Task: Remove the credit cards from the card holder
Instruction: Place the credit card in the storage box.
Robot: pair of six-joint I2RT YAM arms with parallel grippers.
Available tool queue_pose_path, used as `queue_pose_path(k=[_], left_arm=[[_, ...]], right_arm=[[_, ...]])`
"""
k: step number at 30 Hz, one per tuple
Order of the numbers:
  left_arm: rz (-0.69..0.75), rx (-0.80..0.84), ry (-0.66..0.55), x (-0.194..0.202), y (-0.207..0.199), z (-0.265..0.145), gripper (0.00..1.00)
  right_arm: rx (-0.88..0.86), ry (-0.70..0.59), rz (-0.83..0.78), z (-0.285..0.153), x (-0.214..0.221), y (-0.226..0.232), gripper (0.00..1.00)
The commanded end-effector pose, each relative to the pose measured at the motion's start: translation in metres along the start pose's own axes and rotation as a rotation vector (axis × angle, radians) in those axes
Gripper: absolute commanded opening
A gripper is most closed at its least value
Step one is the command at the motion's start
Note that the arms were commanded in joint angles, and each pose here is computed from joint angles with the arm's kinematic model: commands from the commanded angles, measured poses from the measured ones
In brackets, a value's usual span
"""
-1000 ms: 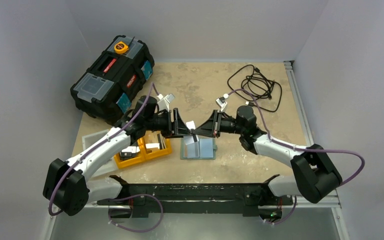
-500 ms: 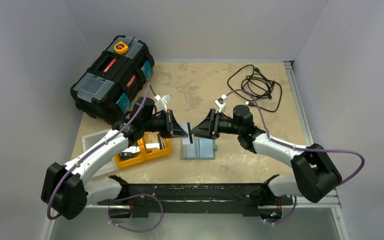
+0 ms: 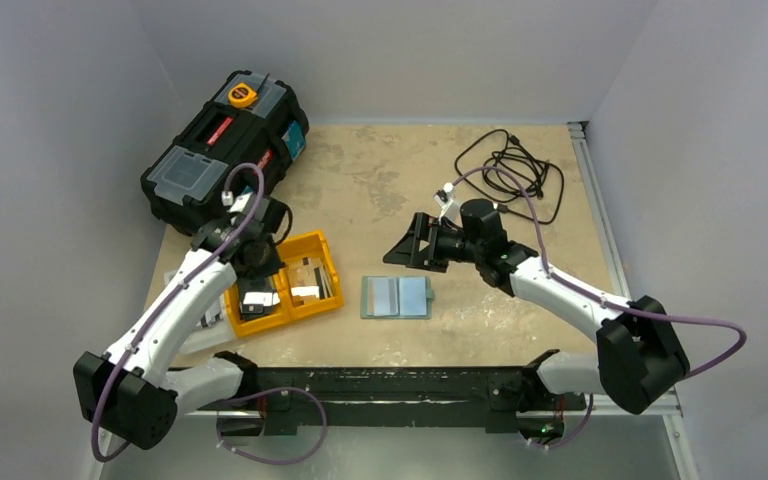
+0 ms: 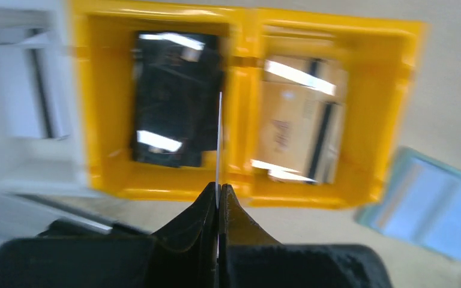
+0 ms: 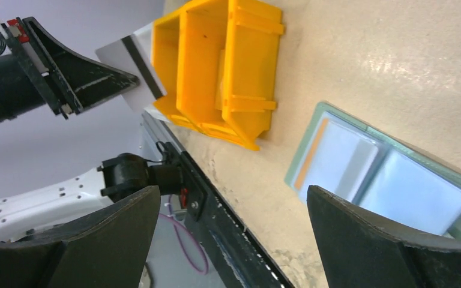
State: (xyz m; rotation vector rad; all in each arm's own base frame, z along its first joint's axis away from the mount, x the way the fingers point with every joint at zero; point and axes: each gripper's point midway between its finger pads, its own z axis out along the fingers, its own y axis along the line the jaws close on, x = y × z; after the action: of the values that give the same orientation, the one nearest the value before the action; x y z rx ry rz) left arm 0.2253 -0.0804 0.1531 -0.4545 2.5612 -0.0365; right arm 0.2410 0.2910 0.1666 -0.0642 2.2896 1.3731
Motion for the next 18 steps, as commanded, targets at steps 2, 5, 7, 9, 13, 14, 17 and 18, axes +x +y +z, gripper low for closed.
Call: queue_pose_path(k=[2,5,7,9,13,14,17,18], left_arm=[[0.027,-0.529,-0.046,-0.018,0.116,-0.010,0.00],[0.007,-0.661,-0.035,-0.027,0.146,-0.011,0.00],[-0.001,-0.737,-0.033,-0.034,0.160,-0.015,0.00],[0.004,-0.790,-0.017,-0.038,0.167,-0.017,0.00],[0.014,-0.832,0.035,-0.040,0.172,-0.010,0.00],[0.017,-0.844,0.062,-0.040,0.173,-0.006,0.00],[0.023,-0.848,0.138,-0.038,0.175,0.006,0.00],[0.020,-0.846,0.157,-0.038,0.176,0.010,0.00]], right_arm=[[0.059,-0.006,-0.077,0.000,-0.008,-0.005,0.94],[0.056,0.027,-0.078,0.002,-0.001,-0.009,0.95],[0.057,0.041,-0.078,0.002,0.002,-0.011,0.95],[0.055,0.057,-0.078,0.002,0.005,-0.012,0.95],[0.062,0.087,-0.085,0.003,0.010,-0.016,0.95],[0.064,0.095,-0.087,0.003,0.011,-0.017,0.95],[0.065,0.114,-0.095,0.004,0.013,-0.018,0.94],[0.065,0.118,-0.097,0.004,0.013,-0.018,0.94]])
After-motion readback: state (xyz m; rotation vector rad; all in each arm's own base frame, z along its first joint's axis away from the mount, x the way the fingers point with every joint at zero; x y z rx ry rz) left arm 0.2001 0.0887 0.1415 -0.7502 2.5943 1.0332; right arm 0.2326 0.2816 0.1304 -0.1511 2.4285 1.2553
